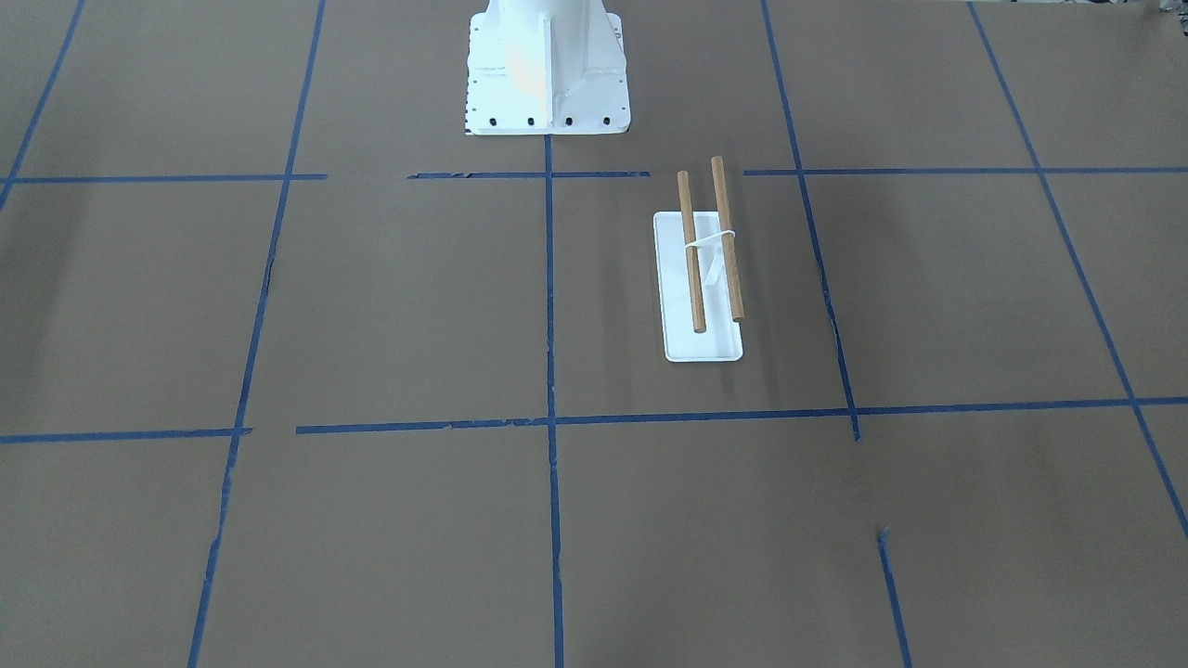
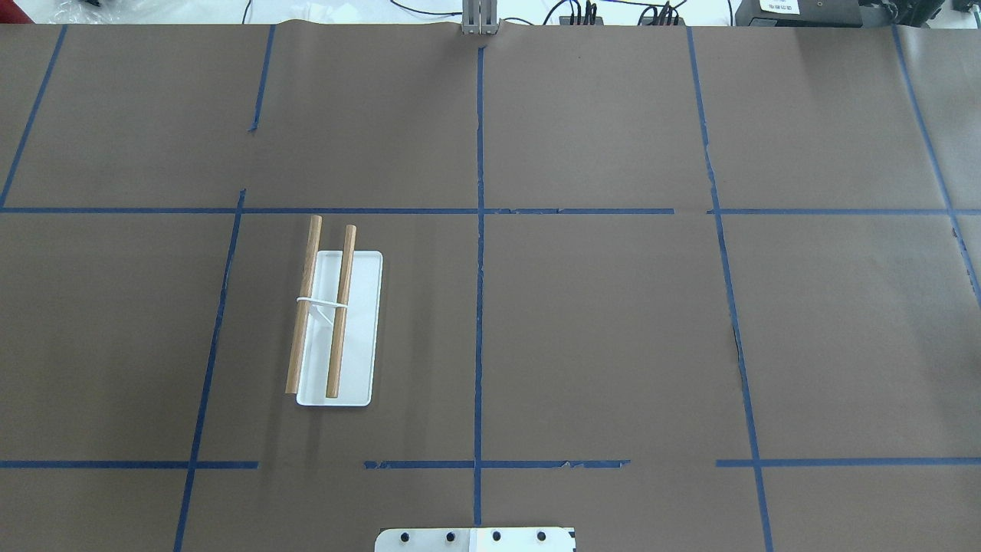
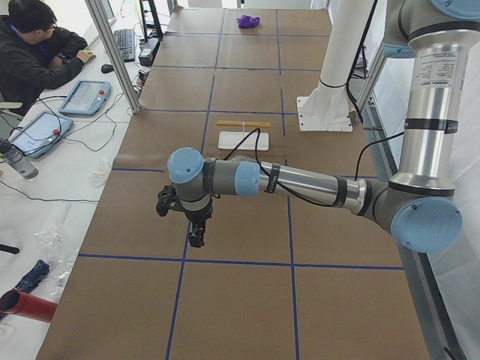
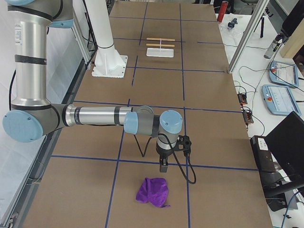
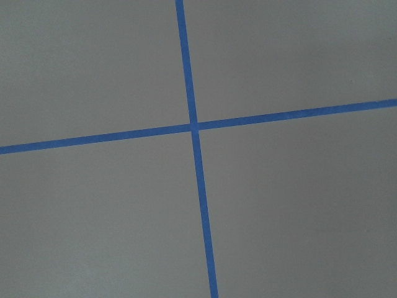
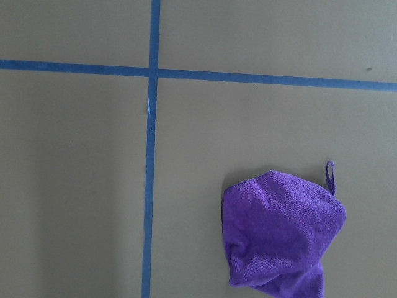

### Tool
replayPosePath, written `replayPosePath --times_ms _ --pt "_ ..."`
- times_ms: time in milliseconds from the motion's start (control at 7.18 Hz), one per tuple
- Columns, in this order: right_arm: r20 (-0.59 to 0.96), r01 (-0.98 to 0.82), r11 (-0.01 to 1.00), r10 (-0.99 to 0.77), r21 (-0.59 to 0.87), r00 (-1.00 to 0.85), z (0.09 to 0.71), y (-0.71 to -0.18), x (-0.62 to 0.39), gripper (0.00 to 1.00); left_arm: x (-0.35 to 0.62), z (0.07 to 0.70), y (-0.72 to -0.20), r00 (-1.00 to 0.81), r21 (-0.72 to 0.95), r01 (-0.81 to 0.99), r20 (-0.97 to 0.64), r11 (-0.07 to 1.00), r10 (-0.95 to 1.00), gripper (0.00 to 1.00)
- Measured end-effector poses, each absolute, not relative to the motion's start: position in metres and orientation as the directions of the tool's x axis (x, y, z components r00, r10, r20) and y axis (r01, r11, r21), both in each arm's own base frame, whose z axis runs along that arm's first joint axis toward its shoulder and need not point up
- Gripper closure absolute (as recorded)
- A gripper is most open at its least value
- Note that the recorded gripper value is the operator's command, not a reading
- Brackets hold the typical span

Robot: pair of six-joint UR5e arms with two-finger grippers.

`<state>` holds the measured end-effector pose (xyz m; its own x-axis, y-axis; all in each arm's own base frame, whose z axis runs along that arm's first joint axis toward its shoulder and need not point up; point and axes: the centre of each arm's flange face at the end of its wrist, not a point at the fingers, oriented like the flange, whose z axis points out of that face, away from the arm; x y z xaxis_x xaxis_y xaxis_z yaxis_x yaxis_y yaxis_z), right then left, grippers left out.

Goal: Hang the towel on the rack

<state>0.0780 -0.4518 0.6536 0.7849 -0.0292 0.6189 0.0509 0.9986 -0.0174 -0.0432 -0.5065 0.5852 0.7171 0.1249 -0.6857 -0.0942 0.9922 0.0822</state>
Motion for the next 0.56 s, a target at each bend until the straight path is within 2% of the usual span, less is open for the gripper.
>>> replayPosePath --times_ms 557 --pt "0.619 0.062 0.998 -0.044 -0.008 0.784 0.6492 -0.4532 0.0732 0.00 -0.0386 0.5768 -0.5069 0.717 0.101 -0.105 -0.681 0.989 0.146 0.00"
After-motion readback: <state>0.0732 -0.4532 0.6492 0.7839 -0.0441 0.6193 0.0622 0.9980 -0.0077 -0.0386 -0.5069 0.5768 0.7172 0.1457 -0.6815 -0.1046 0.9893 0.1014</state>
